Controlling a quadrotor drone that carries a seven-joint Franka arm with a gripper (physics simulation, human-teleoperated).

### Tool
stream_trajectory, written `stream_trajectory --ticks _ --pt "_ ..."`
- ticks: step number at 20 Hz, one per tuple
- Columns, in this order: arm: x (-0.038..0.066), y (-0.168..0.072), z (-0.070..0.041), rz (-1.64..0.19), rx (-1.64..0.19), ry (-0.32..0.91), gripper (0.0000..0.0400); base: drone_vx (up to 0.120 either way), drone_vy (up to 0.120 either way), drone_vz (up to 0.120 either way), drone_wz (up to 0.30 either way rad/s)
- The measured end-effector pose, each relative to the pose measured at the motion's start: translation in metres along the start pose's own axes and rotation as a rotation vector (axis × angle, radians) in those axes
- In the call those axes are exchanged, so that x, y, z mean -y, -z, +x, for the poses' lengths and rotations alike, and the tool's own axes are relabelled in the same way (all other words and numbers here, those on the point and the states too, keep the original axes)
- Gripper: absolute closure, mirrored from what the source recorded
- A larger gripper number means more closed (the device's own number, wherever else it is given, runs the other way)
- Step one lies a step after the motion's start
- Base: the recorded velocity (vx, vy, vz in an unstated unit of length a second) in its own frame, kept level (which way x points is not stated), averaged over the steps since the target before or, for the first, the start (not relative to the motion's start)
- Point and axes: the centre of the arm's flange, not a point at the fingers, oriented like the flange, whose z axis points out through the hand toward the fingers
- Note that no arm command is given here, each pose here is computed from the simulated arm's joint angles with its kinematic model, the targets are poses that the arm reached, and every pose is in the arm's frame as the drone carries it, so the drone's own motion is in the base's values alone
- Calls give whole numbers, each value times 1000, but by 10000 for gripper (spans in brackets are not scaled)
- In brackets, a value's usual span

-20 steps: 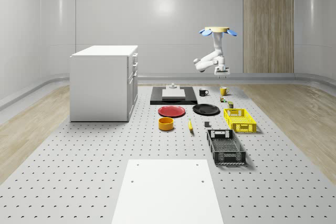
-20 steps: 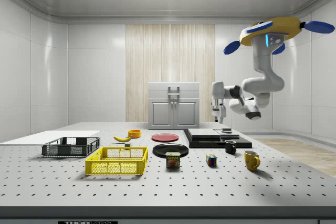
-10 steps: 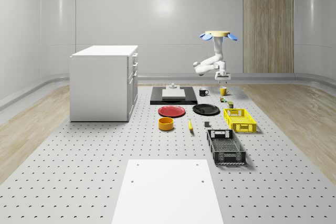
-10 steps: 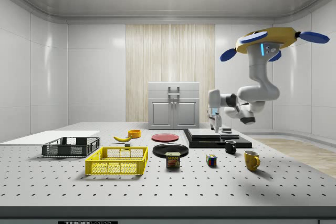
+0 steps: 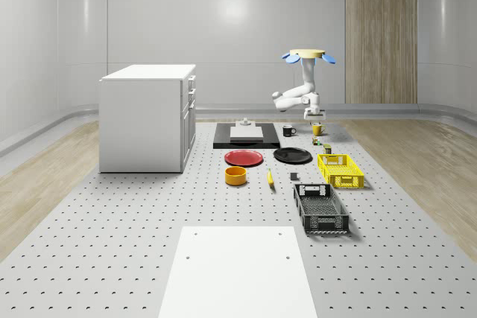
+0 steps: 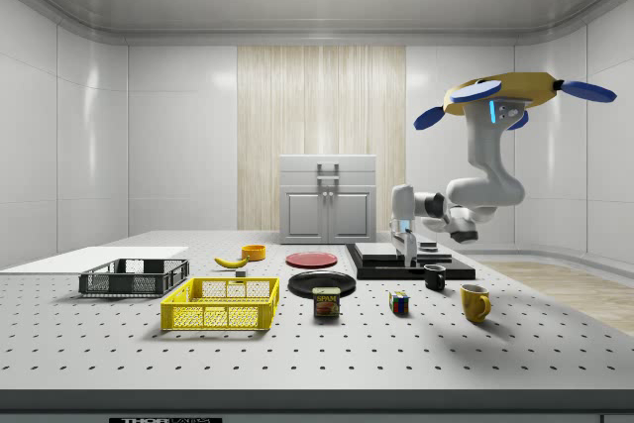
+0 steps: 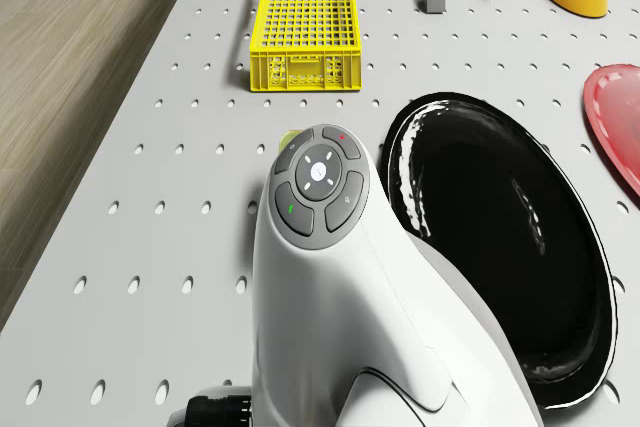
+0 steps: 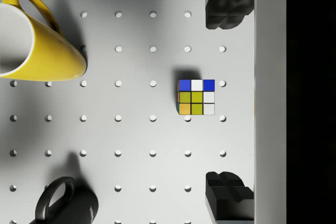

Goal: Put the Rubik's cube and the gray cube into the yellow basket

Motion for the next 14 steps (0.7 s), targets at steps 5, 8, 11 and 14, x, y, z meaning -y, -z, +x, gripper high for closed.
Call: stream_trajectory --ticks 5,8,11,14 --pt "0 0 0 0 0 0 0 0 0 -120 0" --pt "0 0 0 0 -1 0 0 0 0 -120 0" --pt "0 0 0 -1 -1 0 0 107 0 -120 0" --pt "0 0 0 -1 -1 0 0 27 0 -120 0"
